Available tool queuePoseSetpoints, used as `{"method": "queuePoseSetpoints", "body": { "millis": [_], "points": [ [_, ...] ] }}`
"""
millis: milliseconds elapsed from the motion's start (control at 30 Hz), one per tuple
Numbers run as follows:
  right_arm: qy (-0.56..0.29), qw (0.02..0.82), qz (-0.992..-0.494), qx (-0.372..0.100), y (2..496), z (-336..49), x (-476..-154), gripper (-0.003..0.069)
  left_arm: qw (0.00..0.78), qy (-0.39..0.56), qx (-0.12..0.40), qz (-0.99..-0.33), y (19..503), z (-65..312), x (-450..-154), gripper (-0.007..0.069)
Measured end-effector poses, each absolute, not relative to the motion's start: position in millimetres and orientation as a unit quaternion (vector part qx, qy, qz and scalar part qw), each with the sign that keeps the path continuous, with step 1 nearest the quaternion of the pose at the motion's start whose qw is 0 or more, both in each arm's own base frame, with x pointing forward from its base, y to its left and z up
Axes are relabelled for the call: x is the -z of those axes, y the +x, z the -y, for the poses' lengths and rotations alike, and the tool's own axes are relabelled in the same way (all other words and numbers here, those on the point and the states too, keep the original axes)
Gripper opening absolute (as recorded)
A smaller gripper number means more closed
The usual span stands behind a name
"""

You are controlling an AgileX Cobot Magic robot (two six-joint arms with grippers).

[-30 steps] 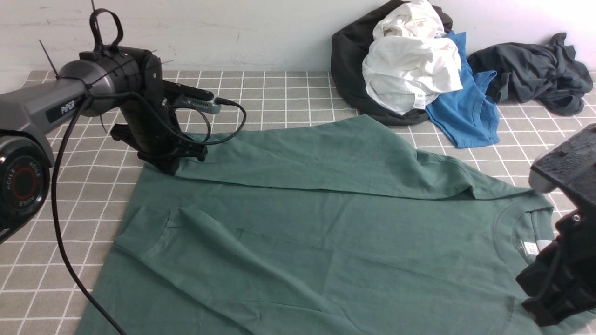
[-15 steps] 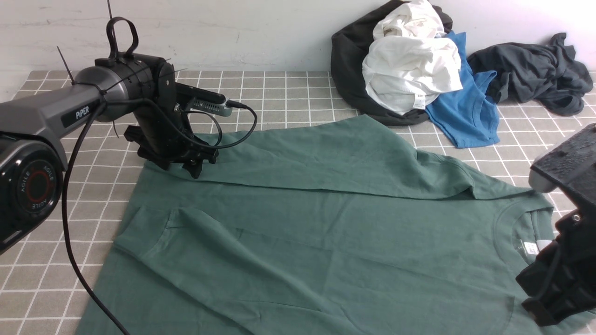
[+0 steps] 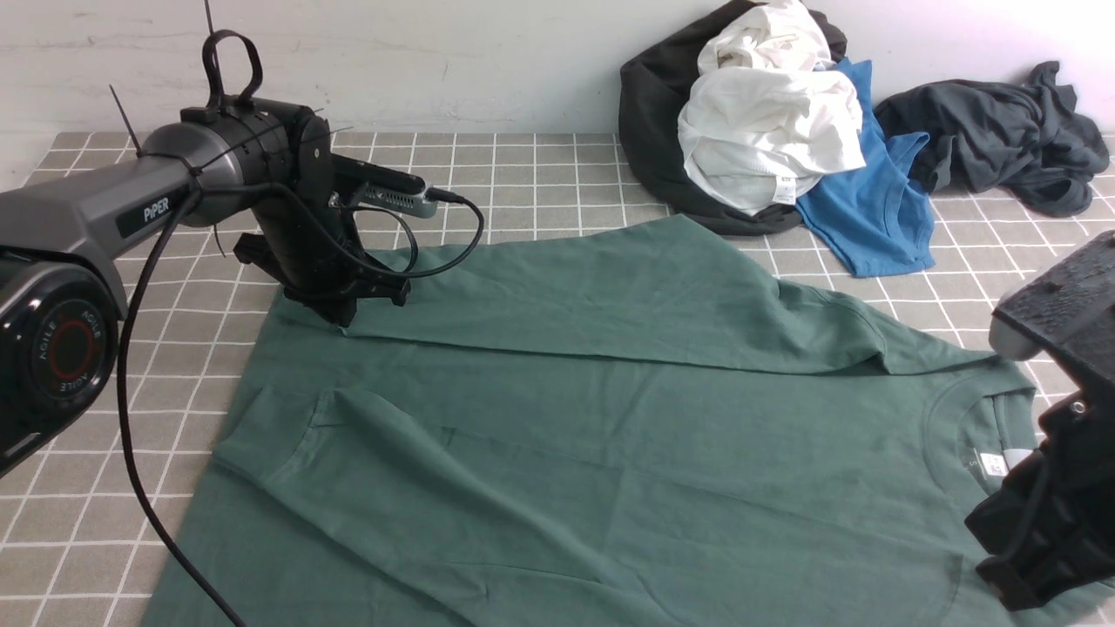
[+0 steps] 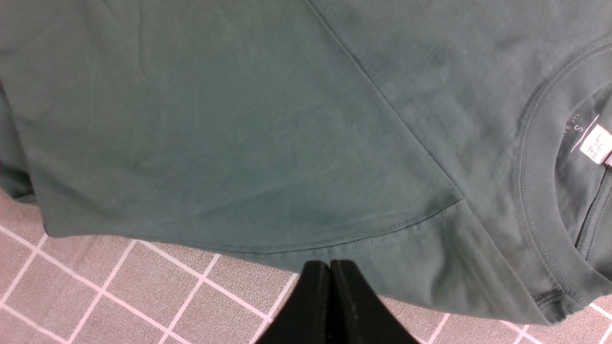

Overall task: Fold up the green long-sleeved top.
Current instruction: Use the left arm to clamp the cuff farthest from it, then use the left arm to drag and drop the cuff onto the cuff closest to the left arm

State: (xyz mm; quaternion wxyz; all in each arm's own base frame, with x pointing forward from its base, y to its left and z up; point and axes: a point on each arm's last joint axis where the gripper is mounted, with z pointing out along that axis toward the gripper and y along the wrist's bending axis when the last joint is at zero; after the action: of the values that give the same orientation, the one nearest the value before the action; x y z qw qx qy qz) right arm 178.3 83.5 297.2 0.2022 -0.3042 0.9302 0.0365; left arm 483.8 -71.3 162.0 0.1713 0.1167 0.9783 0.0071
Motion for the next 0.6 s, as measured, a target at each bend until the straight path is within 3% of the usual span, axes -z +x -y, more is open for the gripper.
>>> {"method": "queuePoseSetpoints", "body": {
  "millis": [333,467,600],
  "points": [
    [-0.306,0.204,-0.929,-0.031,179,-83,-297,-0.0014,0.158,0.099,-0.004,-0.983,460,68,-223,0.0013],
    [-0.308,0.201,-0.93,-0.027,179,-82,-297,-0.0014,0.096,0.073,-0.004,-0.993,423,61,-240,0.0013],
    [-0.309,0.187,-0.932,-0.026,176,-81,-297,-0.0014,0.082,0.062,0.007,-0.995,385,58,-247,0.0013]
  ]
}}
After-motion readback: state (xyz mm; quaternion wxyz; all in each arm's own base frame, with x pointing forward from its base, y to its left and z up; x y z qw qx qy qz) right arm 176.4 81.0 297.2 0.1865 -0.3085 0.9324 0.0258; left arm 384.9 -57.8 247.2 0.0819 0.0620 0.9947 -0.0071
